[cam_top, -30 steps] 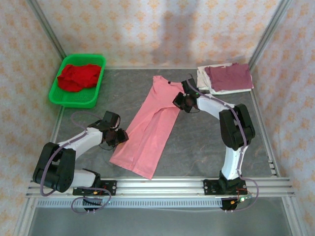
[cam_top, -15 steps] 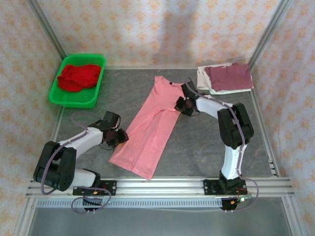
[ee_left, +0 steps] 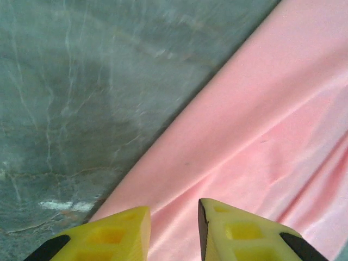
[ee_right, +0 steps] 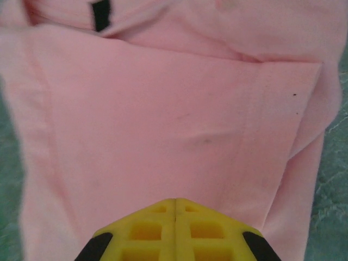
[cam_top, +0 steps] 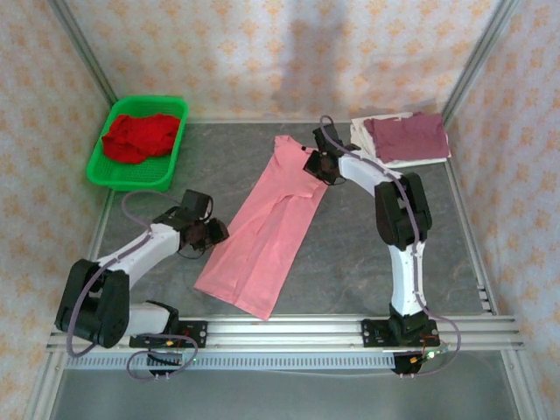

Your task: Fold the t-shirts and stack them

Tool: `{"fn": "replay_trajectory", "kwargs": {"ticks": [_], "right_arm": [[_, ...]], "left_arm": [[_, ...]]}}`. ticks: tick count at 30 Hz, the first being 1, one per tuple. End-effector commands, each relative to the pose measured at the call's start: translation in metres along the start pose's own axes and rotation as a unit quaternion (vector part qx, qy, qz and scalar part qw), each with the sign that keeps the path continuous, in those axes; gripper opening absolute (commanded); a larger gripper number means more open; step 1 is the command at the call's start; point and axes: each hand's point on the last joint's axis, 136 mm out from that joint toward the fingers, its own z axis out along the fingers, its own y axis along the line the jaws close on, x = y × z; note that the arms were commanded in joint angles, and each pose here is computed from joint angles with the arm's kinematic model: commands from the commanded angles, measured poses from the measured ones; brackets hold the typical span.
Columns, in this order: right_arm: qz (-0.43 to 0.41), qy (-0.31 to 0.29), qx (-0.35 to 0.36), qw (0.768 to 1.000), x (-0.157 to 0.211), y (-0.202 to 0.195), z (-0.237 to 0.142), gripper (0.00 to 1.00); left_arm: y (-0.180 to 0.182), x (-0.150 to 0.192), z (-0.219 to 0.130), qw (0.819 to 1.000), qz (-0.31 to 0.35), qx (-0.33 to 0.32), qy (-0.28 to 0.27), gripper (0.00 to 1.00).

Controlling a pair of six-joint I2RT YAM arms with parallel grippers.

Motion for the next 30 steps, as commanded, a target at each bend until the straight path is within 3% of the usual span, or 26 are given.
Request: {"fn": "replay_trajectory", "kwargs": {"ticks": [1, 12, 17, 20, 24, 27, 30], "right_arm": [[-0.004, 0.004, 0.045, 0.999, 0.002, -0.013, 0.014, 0.00], [0.025, 0.017, 0.054, 0.998, 0.000, -0.011, 0.075, 0.00], [0.063, 0.017, -0.004, 0.998, -0.027, 0.025, 0.112, 0.00], [0.084, -0.010, -0.078, 0.993, -0.061, 0.064, 0.120, 0.00], [0.090, -0.047, -0.220, 0.970, -0.107, 0.123, 0.091, 0.00], [0.052, -0.063, -0.254, 0.964, -0.125, 0.145, 0.039, 0.00], [-0.005, -0.055, -0.265, 0.963, -0.119, 0.163, -0.019, 0.00]], "left_arm": [[-0.016, -0.026, -0.023, 0.998, 0.014, 0.008, -0.058, 0.29], [-0.029, -0.044, -0.035, 0.995, 0.002, 0.028, -0.094, 0.30], [-0.029, -0.045, -0.040, 0.994, 0.008, 0.028, -0.103, 0.32], [-0.027, -0.045, -0.035, 0.995, 0.016, 0.023, -0.099, 0.33], [-0.032, -0.038, -0.022, 0.996, 0.027, 0.039, -0.073, 0.34], [-0.032, -0.033, -0.015, 0.997, 0.034, 0.042, -0.058, 0.34], [-0.030, -0.028, -0.013, 0.996, 0.049, 0.040, -0.055, 0.35]]}}
